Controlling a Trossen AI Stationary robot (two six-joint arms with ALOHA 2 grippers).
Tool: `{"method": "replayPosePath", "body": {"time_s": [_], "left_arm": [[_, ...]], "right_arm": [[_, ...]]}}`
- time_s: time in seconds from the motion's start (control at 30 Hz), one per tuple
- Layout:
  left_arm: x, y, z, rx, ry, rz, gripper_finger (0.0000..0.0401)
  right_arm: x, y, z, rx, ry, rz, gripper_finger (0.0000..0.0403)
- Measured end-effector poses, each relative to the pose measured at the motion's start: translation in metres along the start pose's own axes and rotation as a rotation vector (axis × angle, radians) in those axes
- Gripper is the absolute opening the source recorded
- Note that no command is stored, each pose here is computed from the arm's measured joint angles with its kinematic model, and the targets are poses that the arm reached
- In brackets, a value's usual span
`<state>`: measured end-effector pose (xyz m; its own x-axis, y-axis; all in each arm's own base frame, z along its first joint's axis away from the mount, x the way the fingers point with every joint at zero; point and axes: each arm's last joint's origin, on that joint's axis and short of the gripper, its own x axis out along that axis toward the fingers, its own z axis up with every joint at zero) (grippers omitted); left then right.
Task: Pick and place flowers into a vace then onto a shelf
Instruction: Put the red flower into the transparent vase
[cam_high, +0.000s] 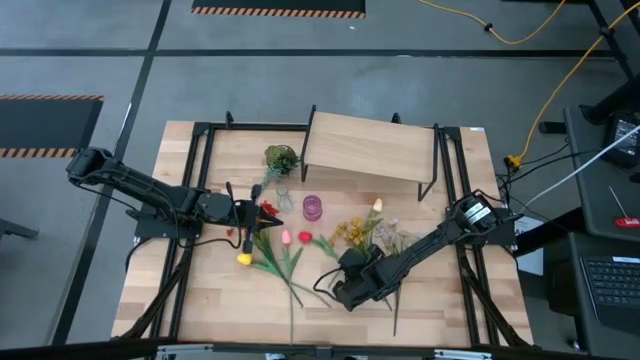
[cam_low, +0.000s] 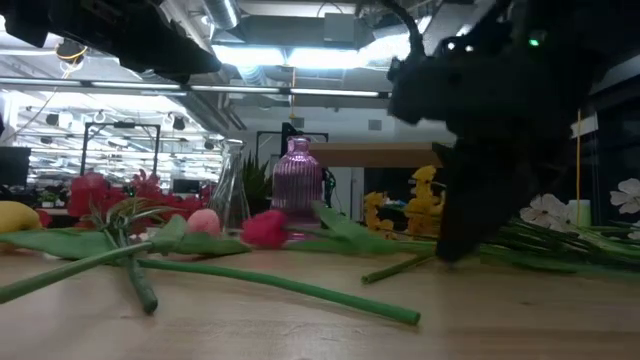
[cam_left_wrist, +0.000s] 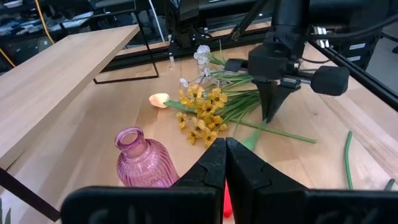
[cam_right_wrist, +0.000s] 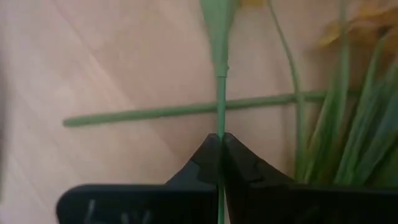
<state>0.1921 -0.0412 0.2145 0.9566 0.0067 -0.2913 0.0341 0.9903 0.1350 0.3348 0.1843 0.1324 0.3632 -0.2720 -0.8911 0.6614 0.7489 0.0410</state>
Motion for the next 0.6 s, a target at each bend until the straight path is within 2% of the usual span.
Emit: {"method": "replayPosePath", "body": {"time_s": [0.17,0.3,0.6], "left_arm": [[0.000,0.000,0.000,-0.001,-0.003,0.000,0.0003],[-0.001,0.000,0.000,0.006,-0.004,0.000,0.0003],[-0.001,0.000,0.000,0.001,-0.004,0.000,0.0003]], "right_arm": [[-0.023,-0.006,0.010,0.008,-0.070,0.001,0.0002],[-0.047,-0.009,0.020,-0.026,-0.121,0.047,0.0001],[-0.097,-0.028,0.048,-0.224,-0.205,0.124,0.0000]]}}
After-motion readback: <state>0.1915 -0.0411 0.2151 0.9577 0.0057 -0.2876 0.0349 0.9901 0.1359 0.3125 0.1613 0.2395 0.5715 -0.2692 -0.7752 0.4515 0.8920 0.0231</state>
